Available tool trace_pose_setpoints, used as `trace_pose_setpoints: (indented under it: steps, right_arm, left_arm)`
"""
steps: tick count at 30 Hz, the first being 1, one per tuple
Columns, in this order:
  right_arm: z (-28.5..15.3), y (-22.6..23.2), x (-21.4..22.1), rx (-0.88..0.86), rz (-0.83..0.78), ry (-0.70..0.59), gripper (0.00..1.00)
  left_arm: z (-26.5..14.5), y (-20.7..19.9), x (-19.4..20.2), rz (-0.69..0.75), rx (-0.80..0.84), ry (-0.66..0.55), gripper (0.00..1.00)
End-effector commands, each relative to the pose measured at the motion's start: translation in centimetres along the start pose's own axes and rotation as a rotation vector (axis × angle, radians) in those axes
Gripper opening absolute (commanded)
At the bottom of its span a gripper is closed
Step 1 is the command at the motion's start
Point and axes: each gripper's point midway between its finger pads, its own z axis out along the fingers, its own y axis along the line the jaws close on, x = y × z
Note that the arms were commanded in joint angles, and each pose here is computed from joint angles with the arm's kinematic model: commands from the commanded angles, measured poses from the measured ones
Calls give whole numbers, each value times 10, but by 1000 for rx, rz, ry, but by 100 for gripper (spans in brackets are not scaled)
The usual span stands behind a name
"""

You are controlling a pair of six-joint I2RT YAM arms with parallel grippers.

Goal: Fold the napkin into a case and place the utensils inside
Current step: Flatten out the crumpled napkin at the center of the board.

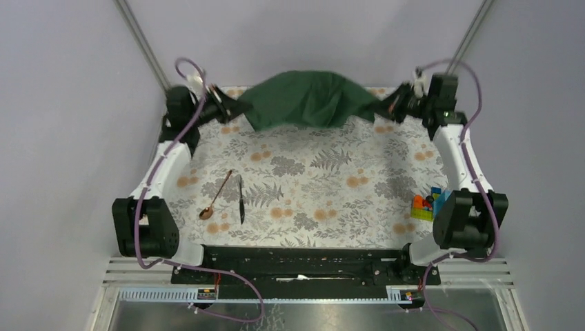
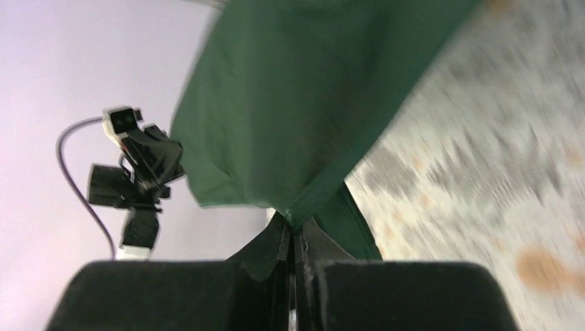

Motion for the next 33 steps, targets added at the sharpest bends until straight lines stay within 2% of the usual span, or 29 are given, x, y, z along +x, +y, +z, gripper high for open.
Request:
trace_pose_setpoints:
  steps: [1,3,6,8,10,11,13,14,15,17,18,23,26,28,30,33]
  right_arm:
    - [-12,-116,92,267,73,122,0]
    - [-27,-167,134,422,119,181,0]
    - [-52,-217,169,627,134,211,0]
    - [-73,-246,178,794,119,219,0]
    - [-88,-265,181,910,102,225,1]
    - [-92,-271,180,950,97,226,15]
    - [-97,-271,173,979,66,208,29]
    - [-99,-267,168,981,45,195,38]
    - [-103,-262,160,989,11,174,44]
    - [-111,-248,144,1000,-55,106,58]
    - [-112,-241,138,989,-73,78,61]
    - [-90,-211,137,842,-156,59,71]
    - [-47,-196,159,697,-203,189,77]
    - [-19,-190,170,579,-163,271,77]
    - [8,-193,159,521,-137,255,79]
    - [36,-210,120,590,-160,187,80]
  left_arm:
    - [-21,95,108,-164,-174,200,0]
    - [-40,127,156,-164,-251,283,0]
    - [-78,174,219,-213,-407,401,0]
    - [-95,193,249,-244,-489,442,0]
    - [-90,185,259,-249,-472,467,0]
    - [-89,183,262,-255,-483,468,2]
    - [-91,180,263,-250,-511,442,24]
    - [-94,178,261,-246,-522,423,37]
    - [-96,173,256,-223,-530,402,43]
    - [-103,160,241,-150,-544,350,54]
    - [-108,155,232,-112,-567,321,57]
    - [-124,135,200,-2,-632,201,72]
    - [-116,130,203,-22,-583,226,75]
    - [-108,128,209,-38,-540,266,83]
    - [-97,118,212,-23,-471,291,85]
    - [-85,98,216,29,-402,315,87]
